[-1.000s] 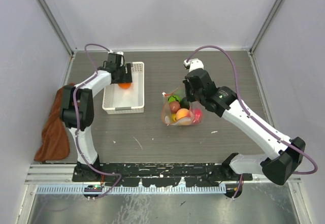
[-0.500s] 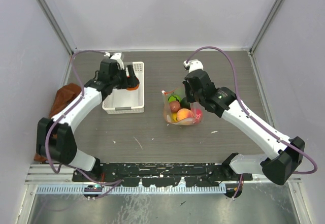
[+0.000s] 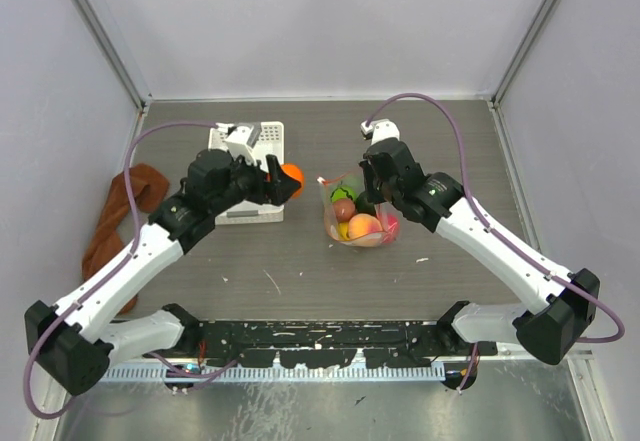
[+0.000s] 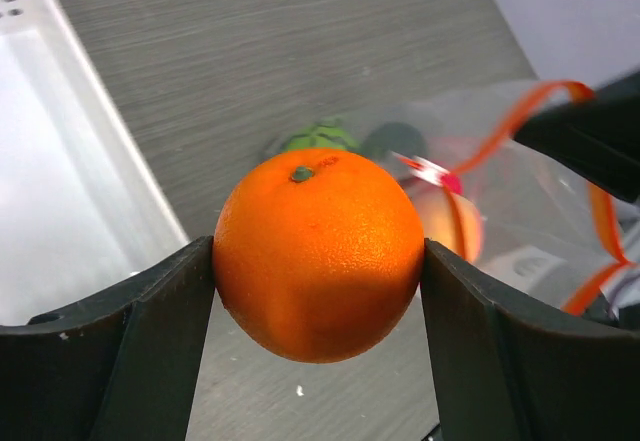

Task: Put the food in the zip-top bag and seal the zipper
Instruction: Place the fake fruit in the zipper food storage bag.

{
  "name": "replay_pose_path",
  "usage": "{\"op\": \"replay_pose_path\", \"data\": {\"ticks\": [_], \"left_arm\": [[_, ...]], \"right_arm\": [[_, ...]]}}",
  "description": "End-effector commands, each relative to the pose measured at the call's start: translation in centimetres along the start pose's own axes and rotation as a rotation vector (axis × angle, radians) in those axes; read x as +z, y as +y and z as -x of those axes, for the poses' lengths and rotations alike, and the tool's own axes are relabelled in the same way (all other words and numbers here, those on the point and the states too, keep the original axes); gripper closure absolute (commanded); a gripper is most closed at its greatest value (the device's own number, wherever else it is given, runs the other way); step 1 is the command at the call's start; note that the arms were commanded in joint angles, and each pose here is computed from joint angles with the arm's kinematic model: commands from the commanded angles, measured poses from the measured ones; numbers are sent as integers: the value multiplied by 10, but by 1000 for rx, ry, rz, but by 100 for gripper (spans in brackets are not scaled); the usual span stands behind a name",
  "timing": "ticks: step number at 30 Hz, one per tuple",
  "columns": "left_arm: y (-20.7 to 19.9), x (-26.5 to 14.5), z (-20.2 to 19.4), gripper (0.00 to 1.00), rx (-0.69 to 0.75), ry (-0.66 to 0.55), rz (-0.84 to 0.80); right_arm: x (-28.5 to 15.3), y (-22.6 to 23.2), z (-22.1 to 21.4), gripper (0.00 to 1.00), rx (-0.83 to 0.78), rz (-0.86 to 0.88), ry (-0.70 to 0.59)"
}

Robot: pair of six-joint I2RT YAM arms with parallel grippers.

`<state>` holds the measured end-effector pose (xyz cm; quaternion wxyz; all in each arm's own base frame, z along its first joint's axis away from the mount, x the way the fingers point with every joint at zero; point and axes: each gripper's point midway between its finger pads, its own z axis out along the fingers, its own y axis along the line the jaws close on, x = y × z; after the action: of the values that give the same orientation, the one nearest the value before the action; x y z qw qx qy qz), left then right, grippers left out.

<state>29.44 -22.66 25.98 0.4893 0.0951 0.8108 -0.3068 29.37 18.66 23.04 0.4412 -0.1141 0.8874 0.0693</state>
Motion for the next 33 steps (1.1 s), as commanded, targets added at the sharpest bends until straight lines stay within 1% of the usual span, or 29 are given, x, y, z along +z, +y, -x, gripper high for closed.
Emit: {"op": "replay_pose_path", "data": {"ticks": [1, 9, 16, 19, 25, 31, 33], "left_arm": [[-44, -16, 20, 50, 50, -111, -150], [-109, -28, 16, 51, 159, -165, -352], [-156, -24, 4, 51, 260, -194, -458], [-160, -14, 4, 50, 278, -211, -453], [-156, 13, -11, 48, 308, -152, -411], [-150, 38, -27, 42, 331, -98, -359], [-150, 43, -28, 40, 330, -99, -349]], "right_arm": [[-9, 3, 19, 94, 44, 28, -74], [-10, 6, 18, 94, 54, 44, -72], [-13, 7, 19, 94, 60, 54, -78], [-13, 7, 19, 94, 61, 56, -79], [-14, 6, 19, 94, 62, 58, -80], [-14, 7, 17, 94, 62, 65, -82], [-14, 7, 16, 94, 63, 65, -81]]}}
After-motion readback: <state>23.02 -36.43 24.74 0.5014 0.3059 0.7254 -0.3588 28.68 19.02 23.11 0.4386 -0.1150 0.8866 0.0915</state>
